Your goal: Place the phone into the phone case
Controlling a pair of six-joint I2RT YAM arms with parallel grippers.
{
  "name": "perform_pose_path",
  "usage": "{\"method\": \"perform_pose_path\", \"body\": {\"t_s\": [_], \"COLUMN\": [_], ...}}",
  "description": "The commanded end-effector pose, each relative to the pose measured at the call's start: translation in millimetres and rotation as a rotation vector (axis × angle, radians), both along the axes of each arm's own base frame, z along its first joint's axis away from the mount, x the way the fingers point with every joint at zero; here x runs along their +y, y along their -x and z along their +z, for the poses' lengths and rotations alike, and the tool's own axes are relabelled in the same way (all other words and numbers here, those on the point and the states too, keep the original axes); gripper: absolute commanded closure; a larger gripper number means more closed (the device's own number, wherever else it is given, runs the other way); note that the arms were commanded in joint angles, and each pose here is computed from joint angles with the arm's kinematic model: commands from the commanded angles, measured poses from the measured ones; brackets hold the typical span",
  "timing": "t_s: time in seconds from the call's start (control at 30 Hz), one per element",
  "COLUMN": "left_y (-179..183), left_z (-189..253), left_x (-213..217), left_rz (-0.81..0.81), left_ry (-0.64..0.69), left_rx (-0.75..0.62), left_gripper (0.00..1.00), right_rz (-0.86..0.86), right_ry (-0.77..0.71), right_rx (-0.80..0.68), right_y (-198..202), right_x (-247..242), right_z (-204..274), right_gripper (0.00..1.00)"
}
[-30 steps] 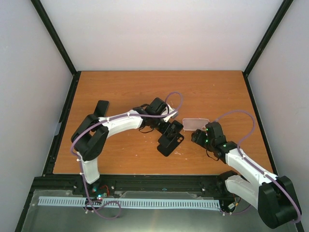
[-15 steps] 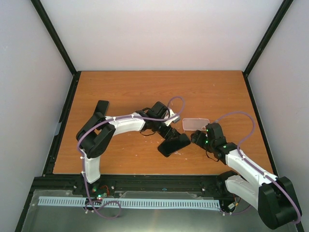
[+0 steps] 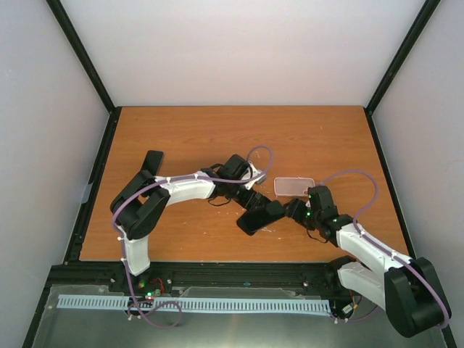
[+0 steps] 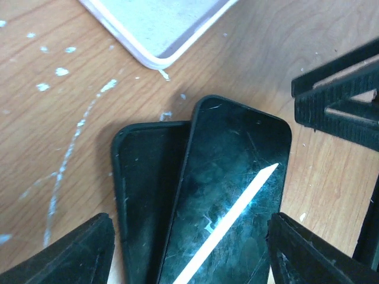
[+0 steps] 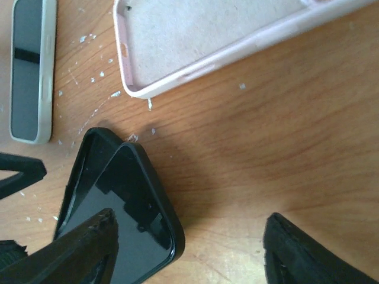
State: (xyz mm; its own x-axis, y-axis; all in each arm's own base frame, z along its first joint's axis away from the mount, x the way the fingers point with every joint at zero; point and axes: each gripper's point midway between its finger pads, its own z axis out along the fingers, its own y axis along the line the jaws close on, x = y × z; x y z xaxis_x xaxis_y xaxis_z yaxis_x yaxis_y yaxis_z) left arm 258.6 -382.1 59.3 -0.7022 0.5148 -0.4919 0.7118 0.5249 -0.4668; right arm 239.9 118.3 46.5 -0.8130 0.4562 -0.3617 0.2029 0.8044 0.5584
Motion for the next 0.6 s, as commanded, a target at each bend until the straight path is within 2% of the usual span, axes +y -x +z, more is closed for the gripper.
{"method": "perform_pose_path", "body": {"t_s": [0.0,0.1,0.2,0.37,0.57], "left_y": [-13.3,-15.2,-8.8,5.7,16.7], "left_z": [20.5,6.5,-4.0,-11.9,-35.4], "left_x": [10.8,27.5,40.1,46.6,52.2], "left_rz": [0.134,0.206,0.236,0.226,0.215], "left_ry": [-0.011,-0.052,-0.043,0.006,0.0], "left_rx": [-0.047,-0.013,0.05,0.104,0.144], "left_gripper": [0.31,0.33,0.34,0.34,0.4], "right_rz": [0.007,0.023,0.041,0.093,0.164], "right_ry": [-0.067,-0.075,-0.095,-0.106,-0.081], "right_rx": [0.012,0.029,0.044,0.013,0.022], "right_y": [1.8,1.9,2.1,-6.4,-14.7], "right_x": [8.0,11.9,17.4,28.2,38.4], "right_z": [-6.0,-11.2,-15.1,-10.8,-16.9], "right_gripper": [0.42,0.59,0.68,0.76,0.86]}}
